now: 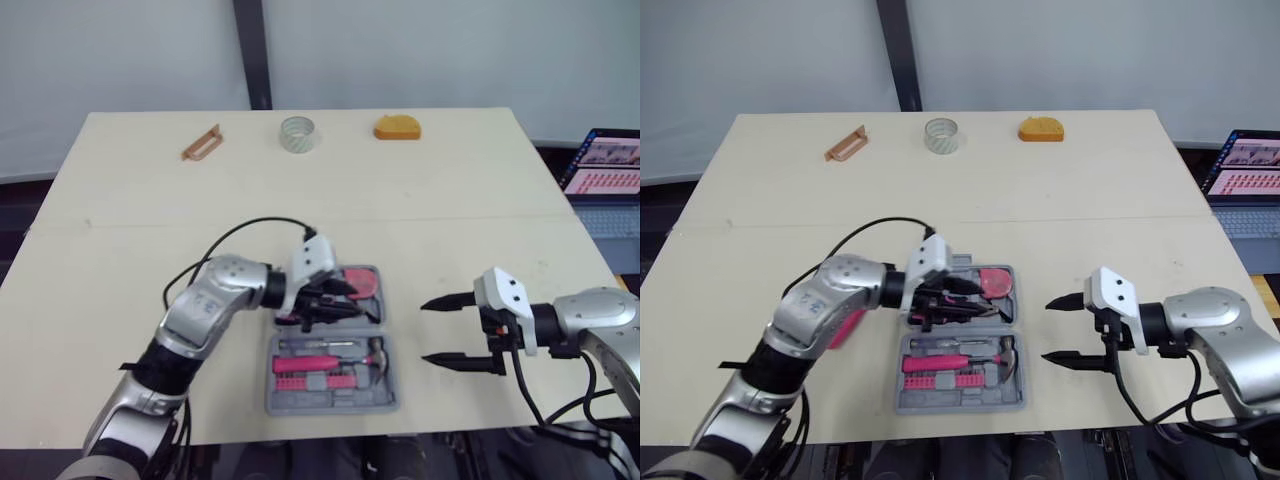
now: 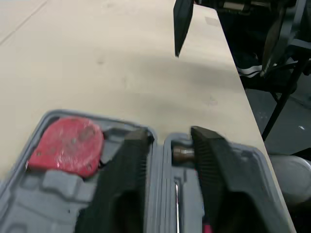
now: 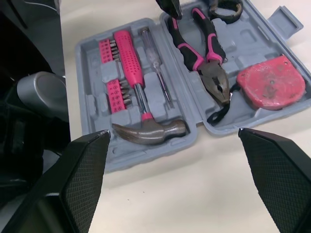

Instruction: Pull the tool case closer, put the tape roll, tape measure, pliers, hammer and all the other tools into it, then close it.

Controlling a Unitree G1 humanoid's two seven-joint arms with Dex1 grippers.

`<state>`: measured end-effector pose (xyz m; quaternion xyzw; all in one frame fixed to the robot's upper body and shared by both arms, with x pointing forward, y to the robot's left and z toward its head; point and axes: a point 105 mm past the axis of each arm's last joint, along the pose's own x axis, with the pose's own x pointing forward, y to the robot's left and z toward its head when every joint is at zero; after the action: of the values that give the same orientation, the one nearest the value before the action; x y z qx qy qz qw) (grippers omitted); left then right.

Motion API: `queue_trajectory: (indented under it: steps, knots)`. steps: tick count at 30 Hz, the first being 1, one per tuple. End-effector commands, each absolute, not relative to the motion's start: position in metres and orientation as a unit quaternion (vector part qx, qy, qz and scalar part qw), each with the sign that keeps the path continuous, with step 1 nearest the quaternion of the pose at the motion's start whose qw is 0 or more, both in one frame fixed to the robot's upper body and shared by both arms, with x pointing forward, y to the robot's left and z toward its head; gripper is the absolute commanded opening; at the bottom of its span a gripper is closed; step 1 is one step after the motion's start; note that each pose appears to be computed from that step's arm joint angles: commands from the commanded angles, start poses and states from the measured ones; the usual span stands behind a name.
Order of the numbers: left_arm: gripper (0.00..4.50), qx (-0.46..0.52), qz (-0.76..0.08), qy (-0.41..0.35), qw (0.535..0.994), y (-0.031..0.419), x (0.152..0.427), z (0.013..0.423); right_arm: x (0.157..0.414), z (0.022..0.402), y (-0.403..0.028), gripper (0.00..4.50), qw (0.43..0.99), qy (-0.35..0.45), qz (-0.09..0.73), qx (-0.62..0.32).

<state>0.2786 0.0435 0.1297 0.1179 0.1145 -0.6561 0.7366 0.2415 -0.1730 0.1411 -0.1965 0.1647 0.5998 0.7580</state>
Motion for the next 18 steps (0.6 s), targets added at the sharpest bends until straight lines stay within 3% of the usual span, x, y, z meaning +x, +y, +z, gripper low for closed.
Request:
queue_trajectory:
  steps: [1, 18]
  knots:
    - [0.04, 0.096, -0.684, 0.087, 0.718, 0.045, 0.263, 0.126, 0.238, 0.157, -0.166, 4.5, 0.756, 0.135, 0.609, -0.199]
    - [0.04, 0.162, -0.665, 0.146, 0.715, 0.056, 0.252, 0.059, 0.24, 0.154, -0.169, 4.5, 0.755, 0.143, 0.605, -0.208]
